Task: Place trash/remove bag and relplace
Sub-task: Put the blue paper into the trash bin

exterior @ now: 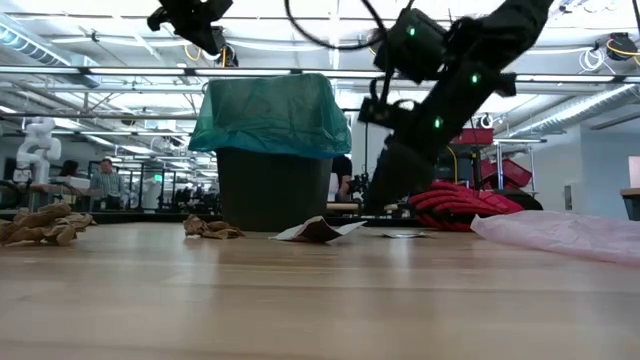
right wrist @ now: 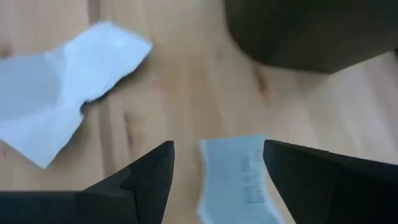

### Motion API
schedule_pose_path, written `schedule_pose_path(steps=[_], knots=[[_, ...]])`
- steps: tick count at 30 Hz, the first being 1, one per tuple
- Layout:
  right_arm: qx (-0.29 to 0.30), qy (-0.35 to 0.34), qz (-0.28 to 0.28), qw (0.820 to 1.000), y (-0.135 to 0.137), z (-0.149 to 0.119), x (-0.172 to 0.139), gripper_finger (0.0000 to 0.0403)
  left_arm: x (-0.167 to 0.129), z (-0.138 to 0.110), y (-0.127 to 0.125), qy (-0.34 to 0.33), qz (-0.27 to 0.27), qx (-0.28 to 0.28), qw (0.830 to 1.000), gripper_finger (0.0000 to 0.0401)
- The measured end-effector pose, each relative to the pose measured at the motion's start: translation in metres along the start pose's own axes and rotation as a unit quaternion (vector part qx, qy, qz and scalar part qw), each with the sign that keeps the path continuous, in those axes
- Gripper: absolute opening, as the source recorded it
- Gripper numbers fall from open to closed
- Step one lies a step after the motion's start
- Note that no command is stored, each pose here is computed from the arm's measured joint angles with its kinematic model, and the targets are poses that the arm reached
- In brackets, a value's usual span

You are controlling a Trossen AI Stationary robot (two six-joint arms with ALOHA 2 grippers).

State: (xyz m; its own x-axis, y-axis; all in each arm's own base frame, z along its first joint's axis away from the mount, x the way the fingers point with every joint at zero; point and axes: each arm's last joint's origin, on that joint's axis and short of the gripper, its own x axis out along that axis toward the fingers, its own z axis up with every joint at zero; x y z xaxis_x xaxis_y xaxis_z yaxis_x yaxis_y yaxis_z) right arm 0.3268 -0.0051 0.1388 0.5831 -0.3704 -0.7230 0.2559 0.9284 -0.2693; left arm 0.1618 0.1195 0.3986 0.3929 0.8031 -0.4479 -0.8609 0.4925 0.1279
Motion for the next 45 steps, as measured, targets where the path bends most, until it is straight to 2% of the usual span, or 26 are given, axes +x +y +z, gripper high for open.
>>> schedule_pose_path(steps=[5, 8, 11, 15, 16, 20, 27, 32, 37, 42, 45], knots=[[-0.005, 0.026, -0.057, 0.998, 0.006, -0.013, 0.017, 0.0239, 0.0, -0.001, 0.0, 0.004, 0.0, 0.002, 1.0, 0.0], [-0.008, 0.025, -0.079, 0.997, 0.008, -0.014, 0.021, 0.0223, 0.0, -0.001, 0.0, 0.004, 0.001, 0.002, 1.0, 0.0], [-0.006, 0.019, -0.103, 0.995, 0.007, -0.014, 0.023, 0.0171, 0.0, -0.001, 0.0, 0.004, 0.001, 0.002, 1.0, 0.0], [-0.009, 0.0, -0.106, 0.994, 0.006, -0.01, 0.024, 0.004, 0.0, -0.001, 0.0, 0.004, 0.001, 0.002, 1.0, 0.0], [-0.016, -0.003, -0.106, 0.994, 0.006, -0.009, 0.024, 0.0021, 0.0, -0.001, 0.0, 0.004, 0.001, 0.002, 1.0, 0.0], [-0.016, -0.007, -0.104, 0.994, 0.006, -0.008, 0.022, 0.0003, 0.0, -0.002, 0.0, 0.007, 0.001, 0.004, 1.0, 0.0], [-0.006, -0.016, -0.073, 0.997, 0.003, 0.001, 0.002, 0.0, 0.0, -0.004, 0.001, 0.021, 0.003, 0.011, 1.0, 0.0], [-0.047, 0.086, -0.063, 0.993, 0.001, -0.019, -0.004, 0.001, 0.0, -0.005, 0.001, 0.024, 0.003, 0.013, 1.0, 0.0], [-0.091, 0.17, -0.068, 0.979, 0.007, -0.038, -0.013, 0.006, 0.0, -0.006, 0.001, 0.027, 0.003, 0.014, 1.0, 0.0], [-0.106, 0.161, -0.077, 0.978, 0.012, -0.046, -0.015, 0.0126, 0.0, -0.006, 0.001, 0.027, 0.003, 0.014, 1.0, 0.0], [-0.102, 0.152, -0.102, 0.978, 0.011, -0.055, -0.013, 0.0156, 0.0, -0.006, 0.001, 0.027, 0.003, 0.014, 1.0, 0.0]])
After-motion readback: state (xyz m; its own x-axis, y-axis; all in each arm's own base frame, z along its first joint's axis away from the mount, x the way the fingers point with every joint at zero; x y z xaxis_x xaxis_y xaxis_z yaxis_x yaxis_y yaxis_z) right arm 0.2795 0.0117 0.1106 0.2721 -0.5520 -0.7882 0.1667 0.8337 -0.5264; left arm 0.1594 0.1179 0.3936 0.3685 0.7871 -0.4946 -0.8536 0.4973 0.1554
